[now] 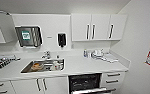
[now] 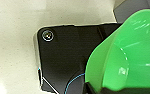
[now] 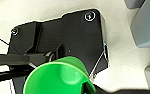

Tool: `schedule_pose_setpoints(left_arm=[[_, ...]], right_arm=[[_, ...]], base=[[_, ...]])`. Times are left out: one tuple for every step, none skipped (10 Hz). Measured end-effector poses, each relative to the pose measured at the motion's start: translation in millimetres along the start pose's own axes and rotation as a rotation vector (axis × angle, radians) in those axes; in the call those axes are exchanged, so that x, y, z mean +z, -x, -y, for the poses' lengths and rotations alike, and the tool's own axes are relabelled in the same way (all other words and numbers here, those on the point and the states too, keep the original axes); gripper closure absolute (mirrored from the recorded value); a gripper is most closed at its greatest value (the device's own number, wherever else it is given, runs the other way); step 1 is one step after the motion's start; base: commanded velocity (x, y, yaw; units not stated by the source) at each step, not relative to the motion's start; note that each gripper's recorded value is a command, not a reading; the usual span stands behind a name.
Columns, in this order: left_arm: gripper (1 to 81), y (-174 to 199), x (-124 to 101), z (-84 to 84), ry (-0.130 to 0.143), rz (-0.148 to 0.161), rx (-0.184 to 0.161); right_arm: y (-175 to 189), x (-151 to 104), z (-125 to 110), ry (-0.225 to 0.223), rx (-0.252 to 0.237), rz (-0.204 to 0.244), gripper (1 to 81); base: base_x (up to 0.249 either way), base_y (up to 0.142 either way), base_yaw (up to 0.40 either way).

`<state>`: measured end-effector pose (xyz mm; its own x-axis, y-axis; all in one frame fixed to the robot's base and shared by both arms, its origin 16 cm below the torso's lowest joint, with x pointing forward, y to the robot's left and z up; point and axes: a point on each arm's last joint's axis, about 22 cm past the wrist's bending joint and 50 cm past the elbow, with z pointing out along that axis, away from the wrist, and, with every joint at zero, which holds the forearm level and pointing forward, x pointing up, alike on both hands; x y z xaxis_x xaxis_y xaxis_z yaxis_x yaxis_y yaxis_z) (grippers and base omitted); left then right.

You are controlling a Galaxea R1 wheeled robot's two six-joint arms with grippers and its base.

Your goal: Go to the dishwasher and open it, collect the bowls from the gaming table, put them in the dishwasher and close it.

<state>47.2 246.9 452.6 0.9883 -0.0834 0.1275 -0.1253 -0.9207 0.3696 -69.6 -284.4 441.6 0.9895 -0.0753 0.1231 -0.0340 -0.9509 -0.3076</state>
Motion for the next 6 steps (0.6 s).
schedule_pose_setpoints(left_arm=[[81.1, 1.1, -0.2, 0.3, 0.0, 0.001, 0.0], [81.1, 2.9, -0.3, 0.2, 0.0, 0.004, -0.001], [81.1, 2.0, -0.2, 0.3, 0.0, 0.003, -0.001], [81.1, 0.5, 0.0, 0.0, 0.0, 0.001, 0.0], [81.1, -0.1, 0.0, 0.0, 0.0, 0.0, 0.0], [81.1, 2.4, 0.1, -0.4, 0.0, 0.003, -0.001]], right_arm=[[-0.7, 0.1, 0.0, 0.0, 0.0, -0.001, 81.1], [0.3, 0.0, 0.0, 0.0, 0.0, 0.0, 81.1], [-0.7, 0.1, 0.0, 0.0, 0.0, -0.001, 81.1], [-0.7, 0.1, 0.0, 0.0, 0.0, -0.001, 81.1], [-0.7, 0.1, 0.0, 0.0, 0.0, -0.001, 81.1], [0.1, 0.0, -0.2, 0.0, 0.0, 0.0, 81.1]], base=[[0.134, 0.0, 0.0], [0.134, 0.0, 0.0], [0.132, 0.0, 0.0], [0.126, 0.0, 0.0], [0.125, 0.0, 0.0], [0.125, 0.0, 0.0]])
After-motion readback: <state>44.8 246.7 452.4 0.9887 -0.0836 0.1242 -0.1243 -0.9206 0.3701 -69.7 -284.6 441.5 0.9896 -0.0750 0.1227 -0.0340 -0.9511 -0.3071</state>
